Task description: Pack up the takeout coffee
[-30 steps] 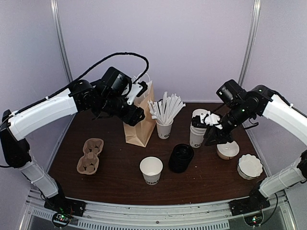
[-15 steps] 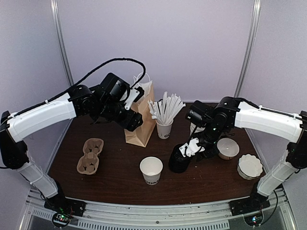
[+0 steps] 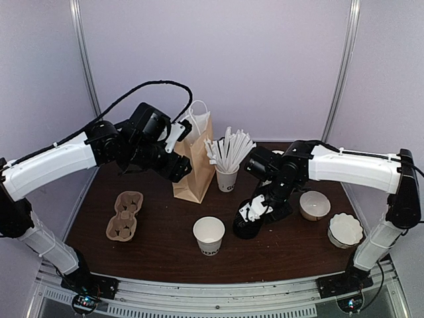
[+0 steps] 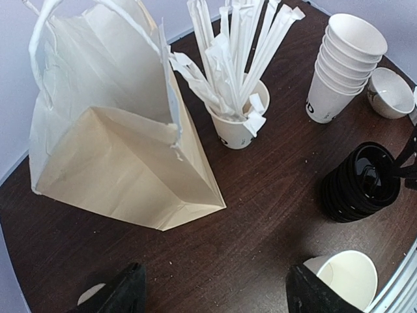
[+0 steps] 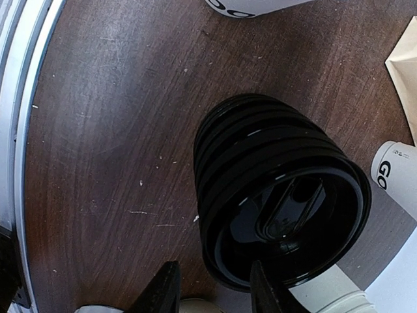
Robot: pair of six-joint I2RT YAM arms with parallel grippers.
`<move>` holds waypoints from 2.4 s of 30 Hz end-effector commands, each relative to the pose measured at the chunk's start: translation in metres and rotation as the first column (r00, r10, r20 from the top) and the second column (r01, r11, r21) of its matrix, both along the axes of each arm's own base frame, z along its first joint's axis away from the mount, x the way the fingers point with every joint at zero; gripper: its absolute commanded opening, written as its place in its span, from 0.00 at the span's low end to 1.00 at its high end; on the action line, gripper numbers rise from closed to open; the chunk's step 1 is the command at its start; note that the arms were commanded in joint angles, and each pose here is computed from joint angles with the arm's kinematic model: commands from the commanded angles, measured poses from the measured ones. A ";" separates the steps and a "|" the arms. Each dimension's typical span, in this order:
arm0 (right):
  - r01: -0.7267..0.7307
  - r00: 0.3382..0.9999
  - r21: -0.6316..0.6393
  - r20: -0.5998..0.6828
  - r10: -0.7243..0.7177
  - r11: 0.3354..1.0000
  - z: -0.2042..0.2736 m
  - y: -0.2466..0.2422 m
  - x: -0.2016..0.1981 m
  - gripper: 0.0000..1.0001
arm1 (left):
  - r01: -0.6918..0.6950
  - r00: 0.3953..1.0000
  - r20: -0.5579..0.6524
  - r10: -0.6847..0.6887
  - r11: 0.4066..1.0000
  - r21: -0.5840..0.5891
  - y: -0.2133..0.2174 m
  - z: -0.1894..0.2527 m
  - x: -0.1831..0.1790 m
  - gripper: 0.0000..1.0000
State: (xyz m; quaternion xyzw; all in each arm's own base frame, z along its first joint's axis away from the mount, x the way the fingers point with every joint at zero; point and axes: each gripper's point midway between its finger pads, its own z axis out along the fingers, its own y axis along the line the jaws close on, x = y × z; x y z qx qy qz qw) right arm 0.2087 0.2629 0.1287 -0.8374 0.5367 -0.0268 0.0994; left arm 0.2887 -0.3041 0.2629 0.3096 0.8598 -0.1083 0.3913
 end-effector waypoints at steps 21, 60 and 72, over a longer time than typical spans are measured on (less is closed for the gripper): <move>-0.052 0.995 -0.091 0.077 0.059 0.995 -0.019 -0.001 0.006 0.30 | -0.029 0.999 0.021 0.030 0.998 -0.053 0.005 0.002 0.005 0.78; 0.063 0.997 0.202 0.039 -0.072 0.977 0.082 0.031 -0.010 0.06 | -0.024 0.993 0.112 0.038 0.992 -0.126 0.011 0.036 0.008 0.79; 0.585 0.712 0.667 -0.695 0.101 0.462 0.272 0.076 -0.008 0.05 | 0.433 0.804 0.583 -0.118 0.787 -0.439 -0.031 0.101 -0.038 0.97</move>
